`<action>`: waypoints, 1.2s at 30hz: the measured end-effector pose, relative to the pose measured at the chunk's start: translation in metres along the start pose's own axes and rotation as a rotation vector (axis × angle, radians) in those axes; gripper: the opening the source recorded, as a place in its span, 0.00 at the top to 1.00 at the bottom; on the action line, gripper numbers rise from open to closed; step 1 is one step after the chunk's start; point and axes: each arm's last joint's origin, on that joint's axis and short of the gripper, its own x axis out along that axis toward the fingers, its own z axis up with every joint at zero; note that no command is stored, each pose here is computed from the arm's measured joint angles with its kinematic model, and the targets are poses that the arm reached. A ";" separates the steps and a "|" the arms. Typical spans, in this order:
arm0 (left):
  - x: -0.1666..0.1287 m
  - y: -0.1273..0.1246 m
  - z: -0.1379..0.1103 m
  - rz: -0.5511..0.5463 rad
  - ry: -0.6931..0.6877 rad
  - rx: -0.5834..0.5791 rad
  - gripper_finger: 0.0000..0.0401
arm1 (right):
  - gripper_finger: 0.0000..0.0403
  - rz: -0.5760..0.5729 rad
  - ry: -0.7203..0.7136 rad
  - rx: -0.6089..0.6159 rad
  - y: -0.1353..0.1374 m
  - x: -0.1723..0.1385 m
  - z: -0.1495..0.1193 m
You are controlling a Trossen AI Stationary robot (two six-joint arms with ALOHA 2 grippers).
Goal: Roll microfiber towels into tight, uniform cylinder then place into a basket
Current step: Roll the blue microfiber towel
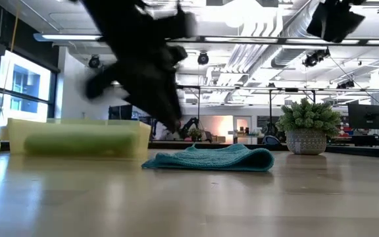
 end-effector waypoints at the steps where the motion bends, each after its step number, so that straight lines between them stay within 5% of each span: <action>1: -0.008 0.001 -0.002 -0.055 -0.001 0.034 0.68 | 0.41 -0.012 -0.018 0.004 0.000 -0.003 0.000; 5: -0.041 0.012 -0.009 -0.269 -0.066 0.047 0.72 | 0.41 -0.105 -0.067 -0.020 -0.003 -0.003 0.001; 9: -0.062 0.024 -0.032 -0.356 -0.145 -0.001 0.74 | 0.41 -0.193 -0.075 -0.096 -0.006 0.010 0.001; 18: -0.032 0.005 -0.064 -0.289 -0.322 0.076 0.73 | 0.41 -0.341 0.024 -0.367 -0.014 0.064 -0.004; 26: -0.010 -0.012 -0.066 -0.375 -0.250 0.135 0.61 | 0.41 -0.292 0.034 -0.374 -0.013 0.113 -0.002; 36: 0.021 -0.027 -0.057 -0.166 -0.195 0.522 0.53 | 0.41 -0.277 0.049 -0.450 -0.013 0.145 -0.002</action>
